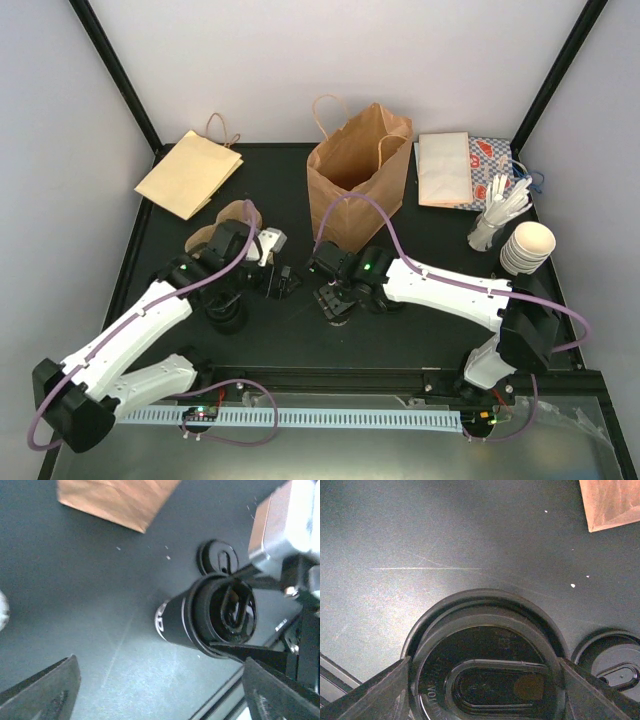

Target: Pack the takeout coffee

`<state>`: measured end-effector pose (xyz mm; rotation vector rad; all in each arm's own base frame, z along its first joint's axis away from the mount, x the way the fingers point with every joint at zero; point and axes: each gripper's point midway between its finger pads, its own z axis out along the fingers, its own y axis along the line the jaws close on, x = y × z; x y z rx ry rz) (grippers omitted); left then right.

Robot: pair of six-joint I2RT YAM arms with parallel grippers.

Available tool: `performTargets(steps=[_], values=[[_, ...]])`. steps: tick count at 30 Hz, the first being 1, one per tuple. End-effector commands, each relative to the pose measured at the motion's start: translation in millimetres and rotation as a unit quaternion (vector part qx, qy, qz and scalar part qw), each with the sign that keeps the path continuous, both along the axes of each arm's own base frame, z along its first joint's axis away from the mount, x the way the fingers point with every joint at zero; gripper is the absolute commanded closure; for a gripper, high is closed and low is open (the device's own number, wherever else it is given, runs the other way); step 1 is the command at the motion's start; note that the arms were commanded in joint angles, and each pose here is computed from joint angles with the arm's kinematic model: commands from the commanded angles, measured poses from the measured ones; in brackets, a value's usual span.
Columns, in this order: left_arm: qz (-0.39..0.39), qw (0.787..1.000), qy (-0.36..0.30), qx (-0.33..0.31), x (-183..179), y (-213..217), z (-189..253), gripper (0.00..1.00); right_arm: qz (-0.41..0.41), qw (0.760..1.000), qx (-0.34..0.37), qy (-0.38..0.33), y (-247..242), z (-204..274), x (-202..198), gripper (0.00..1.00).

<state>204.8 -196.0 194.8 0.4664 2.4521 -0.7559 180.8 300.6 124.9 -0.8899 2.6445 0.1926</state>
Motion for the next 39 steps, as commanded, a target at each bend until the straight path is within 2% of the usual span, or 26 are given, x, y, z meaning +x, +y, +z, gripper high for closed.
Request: performTargets(steps=[1, 4, 10, 14, 24, 30, 39], values=[[-0.049, 0.993, 0.072, -0.074, -16.2, -29.7, -13.0, 0.14, 0.004, 0.999, -0.029, 0.014, -10.7, -14.9, -7.8, 0.25], [-0.051, 0.991, 0.091, -0.086, -20.3, -34.3, -27.8, 0.20, 0.002, 0.999, -0.030, 0.015, -15.4, -16.5, -10.0, 0.25], [-0.059, 0.986, 0.111, -0.106, -30.9, -46.1, -43.8, 0.25, -0.003, 0.999, -0.031, 0.007, -24.9, -11.5, -11.4, 0.25], [-0.072, 0.982, 0.125, -0.119, -36.0, -57.4, -52.0, 0.33, 0.000, 1.000, -0.024, 0.007, -23.1, -10.7, -12.1, 0.25], [-0.086, 0.977, 0.150, -0.124, -39.7, -69.1, -69.2, 0.45, 0.000, 1.000, -0.020, 0.011, -21.7, -14.8, -13.3, 0.25], [-0.077, 0.979, 0.144, -0.119, -33.6, -69.6, -73.2, 0.52, 0.000, 1.000, -0.018, 0.011, -21.9, -13.8, -13.6, 0.25], [-0.030, 0.987, 0.118, -0.103, -12.6, -63.5, -73.8, 0.69, 0.002, 1.000, -0.019, 0.012, -23.4, -14.5, -14.8, 0.25]])
